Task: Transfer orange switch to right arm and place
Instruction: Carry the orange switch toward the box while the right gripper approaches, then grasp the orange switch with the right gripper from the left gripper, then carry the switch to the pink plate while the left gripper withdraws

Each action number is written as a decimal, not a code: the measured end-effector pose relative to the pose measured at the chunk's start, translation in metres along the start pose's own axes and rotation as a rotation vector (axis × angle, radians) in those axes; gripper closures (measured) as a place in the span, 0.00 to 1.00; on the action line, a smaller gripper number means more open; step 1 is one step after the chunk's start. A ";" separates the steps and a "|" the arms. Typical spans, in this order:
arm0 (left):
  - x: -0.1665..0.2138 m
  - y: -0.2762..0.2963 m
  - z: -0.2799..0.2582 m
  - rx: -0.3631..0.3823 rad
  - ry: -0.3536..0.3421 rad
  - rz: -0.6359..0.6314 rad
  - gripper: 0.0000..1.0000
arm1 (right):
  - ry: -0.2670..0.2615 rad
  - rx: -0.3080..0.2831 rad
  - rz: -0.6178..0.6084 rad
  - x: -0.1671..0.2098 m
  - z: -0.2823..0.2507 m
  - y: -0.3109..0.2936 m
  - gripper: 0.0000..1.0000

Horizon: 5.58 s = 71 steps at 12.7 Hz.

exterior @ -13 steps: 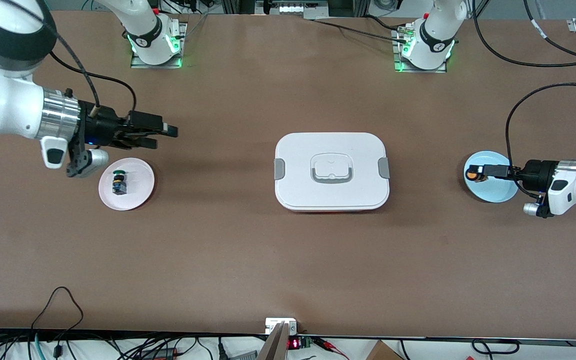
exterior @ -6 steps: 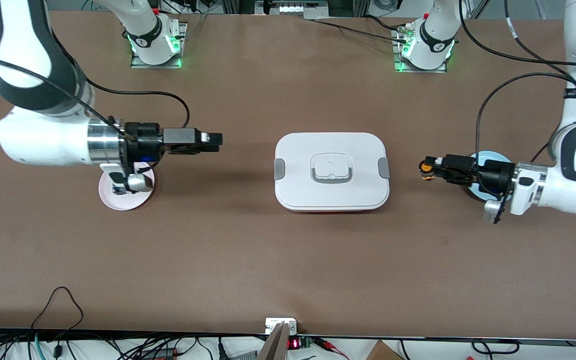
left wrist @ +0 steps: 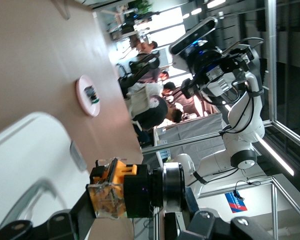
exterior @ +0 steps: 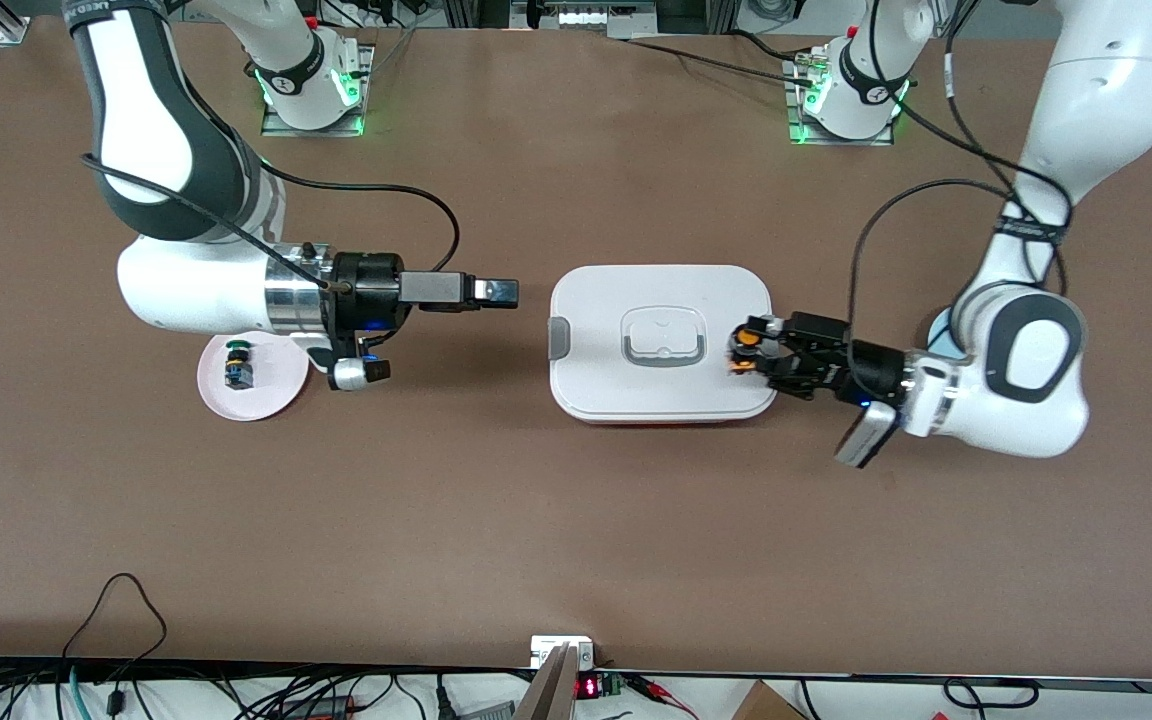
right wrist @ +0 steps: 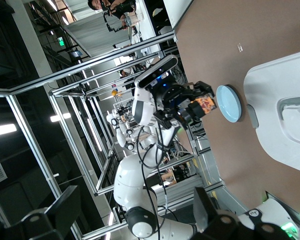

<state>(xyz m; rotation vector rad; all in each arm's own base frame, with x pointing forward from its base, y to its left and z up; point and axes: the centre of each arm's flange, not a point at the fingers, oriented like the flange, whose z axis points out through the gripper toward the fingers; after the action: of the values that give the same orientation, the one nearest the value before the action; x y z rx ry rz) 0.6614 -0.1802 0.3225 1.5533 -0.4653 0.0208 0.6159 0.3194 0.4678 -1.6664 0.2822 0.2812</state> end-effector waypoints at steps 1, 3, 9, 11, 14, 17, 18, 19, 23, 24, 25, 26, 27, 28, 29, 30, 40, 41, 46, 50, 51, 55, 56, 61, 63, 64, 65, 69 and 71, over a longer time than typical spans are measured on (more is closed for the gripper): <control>0.004 -0.005 0.019 -0.019 0.029 0.048 0.28 | 0.004 0.002 0.006 0.000 0.003 0.001 0.00; 0.012 -0.011 0.056 -0.019 0.079 0.153 0.28 | 0.015 0.001 0.025 0.001 0.005 0.003 0.00; 0.021 -0.013 0.153 -0.019 0.216 0.396 0.28 | 0.139 -0.057 0.205 0.019 -0.008 0.018 0.00; 0.021 -0.012 0.153 -0.020 0.219 0.401 0.28 | 0.163 -0.100 0.216 0.023 -0.018 0.018 0.00; 0.021 -0.010 0.166 -0.038 0.228 0.419 0.28 | 0.185 -0.123 0.208 0.028 -0.031 0.019 0.00; 0.020 -0.010 0.173 -0.048 0.246 0.456 0.28 | 0.183 -0.171 0.213 0.030 -0.019 0.034 0.00; 0.020 -0.009 0.177 -0.057 0.261 0.459 0.28 | 0.181 -0.189 0.213 0.031 -0.012 0.039 0.00; 0.021 -0.008 0.182 -0.068 0.274 0.458 0.28 | 0.181 -0.196 0.214 0.031 -0.008 0.043 0.00; 0.019 -0.005 0.194 -0.085 0.281 0.456 0.28 | 0.173 -0.209 0.246 0.032 0.003 0.053 0.00; 0.019 -0.006 0.193 -0.084 0.281 0.456 0.28 | 0.172 -0.213 0.255 0.031 0.007 0.055 0.00; 0.019 -0.006 0.193 -0.083 0.282 0.456 0.28 | 0.172 -0.214 0.266 0.030 0.010 0.056 0.00; 0.019 -0.006 0.193 -0.082 0.282 0.456 0.28 | 0.174 -0.213 0.276 0.029 0.012 0.055 0.00; 0.019 -0.006 0.193 -0.082 0.282 0.456 0.28 | 0.183 -0.213 0.281 0.028 0.014 0.054 0.01; 0.019 -0.006 0.193 -0.082 0.282 0.456 0.28 | 0.196 -0.213 0.281 0.028 0.017 0.054 0.03; 0.019 -0.006 0.193 -0.082 0.282 0.456 0.28 | 0.207 -0.217 0.280 0.027 0.022 0.056 0.04; 0.019 -0.006 0.193 -0.082 0.282 0.456 0.28 | 0.214 -0.221 0.284 0.025 0.028 0.058 0.07; 0.019 -0.007 0.193 -0.082 0.282 0.453 0.28 | 0.221 -0.226 0.308 0.020 0.044 0.059 0.48; 0.018 -0.008 0.192 -0.081 0.282 0.454 0.28 | 0.223 -0.225 0.311 0.020 0.043 0.059 0.54; 0.019 -0.007 0.189 -0.089 0.284 0.461 0.25 | 0.223 -0.223 0.315 0.019 0.045 0.057 0.56; 0.028 -0.006 0.146 -0.113 0.318 0.429 0.00 | 0.226 -0.221 0.314 0.020 0.043 0.055 0.56; 0.027 -0.005 0.138 -0.129 0.298 0.391 0.00 | 0.228 -0.219 0.316 0.021 0.043 0.054 0.56; 0.025 0.013 0.097 -0.098 0.101 0.201 0.00 | 0.235 -0.264 0.271 0.029 0.023 0.040 0.56; 0.023 0.024 0.085 -0.057 0.030 0.146 0.00 | 0.224 -0.299 0.257 0.033 0.010 0.037 0.56; 0.011 0.101 0.025 0.238 -0.258 -0.128 0.00 | 0.166 -0.559 0.174 0.051 -0.076 0.023 0.56; 0.008 0.128 0.003 0.416 -0.363 -0.254 0.00 | 0.146 -0.707 0.122 0.051 -0.110 0.014 0.56; 0.008 0.141 -0.008 0.521 -0.404 -0.324 0.00 | 0.130 -0.793 0.079 0.050 -0.126 0.012 0.56; 0.007 0.147 -0.018 0.621 -0.438 -0.382 0.00 | 0.112 -0.880 0.027 0.050 -0.138 0.013 0.56; 0.000 0.157 -0.065 1.046 -0.528 -0.507 0.00 | 0.053 -1.174 -0.162 0.057 -0.171 0.031 0.56; 0.004 0.165 -0.080 1.268 -0.511 -0.569 0.00 | 0.053 -1.304 -0.209 0.068 -0.183 0.051 0.56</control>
<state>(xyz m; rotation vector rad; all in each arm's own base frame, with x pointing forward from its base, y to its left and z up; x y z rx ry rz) 0.6371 -0.0981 0.4845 2.9234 -0.3882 -0.6449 0.6655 0.1301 0.4171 -2.9655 -0.0961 0.2737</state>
